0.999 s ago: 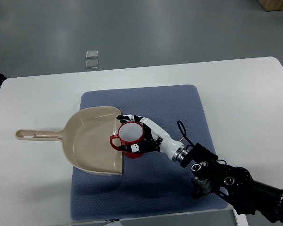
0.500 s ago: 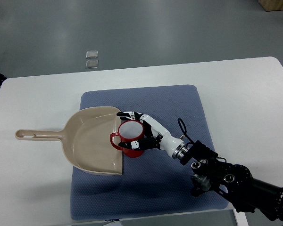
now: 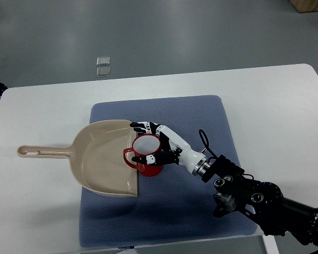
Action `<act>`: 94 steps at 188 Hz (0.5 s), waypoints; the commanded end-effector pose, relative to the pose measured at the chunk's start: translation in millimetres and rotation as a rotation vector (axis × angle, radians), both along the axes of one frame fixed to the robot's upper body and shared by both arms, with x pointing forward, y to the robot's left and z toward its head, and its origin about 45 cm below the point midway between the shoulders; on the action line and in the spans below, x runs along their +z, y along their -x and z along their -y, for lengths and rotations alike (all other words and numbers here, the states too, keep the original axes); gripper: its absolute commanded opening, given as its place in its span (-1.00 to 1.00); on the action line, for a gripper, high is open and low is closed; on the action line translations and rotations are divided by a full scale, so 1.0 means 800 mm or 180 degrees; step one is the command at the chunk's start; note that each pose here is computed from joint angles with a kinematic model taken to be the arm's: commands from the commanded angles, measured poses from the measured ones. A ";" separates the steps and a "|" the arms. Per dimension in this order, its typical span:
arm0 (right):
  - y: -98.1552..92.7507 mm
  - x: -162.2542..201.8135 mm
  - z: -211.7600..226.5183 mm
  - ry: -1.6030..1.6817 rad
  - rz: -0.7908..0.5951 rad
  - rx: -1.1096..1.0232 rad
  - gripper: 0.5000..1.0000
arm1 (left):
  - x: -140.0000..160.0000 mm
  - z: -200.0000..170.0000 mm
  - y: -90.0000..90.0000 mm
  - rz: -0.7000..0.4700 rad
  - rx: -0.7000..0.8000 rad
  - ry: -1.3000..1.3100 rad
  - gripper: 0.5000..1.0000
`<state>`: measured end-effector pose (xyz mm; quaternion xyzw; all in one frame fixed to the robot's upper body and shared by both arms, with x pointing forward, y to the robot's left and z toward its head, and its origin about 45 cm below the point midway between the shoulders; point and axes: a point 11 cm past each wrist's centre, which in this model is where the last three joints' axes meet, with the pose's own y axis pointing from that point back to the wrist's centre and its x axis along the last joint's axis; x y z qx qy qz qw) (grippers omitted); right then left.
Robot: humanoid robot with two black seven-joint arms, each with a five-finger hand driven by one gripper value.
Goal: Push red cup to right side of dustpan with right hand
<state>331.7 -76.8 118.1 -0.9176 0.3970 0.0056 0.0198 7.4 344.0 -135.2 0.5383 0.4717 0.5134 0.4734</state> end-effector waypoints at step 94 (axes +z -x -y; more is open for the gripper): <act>-0.011 0.015 -0.002 -0.0092 0.0055 -0.0027 0.69 | 0.000 0.000 0.000 0.0000 0.0000 0.0000 1.00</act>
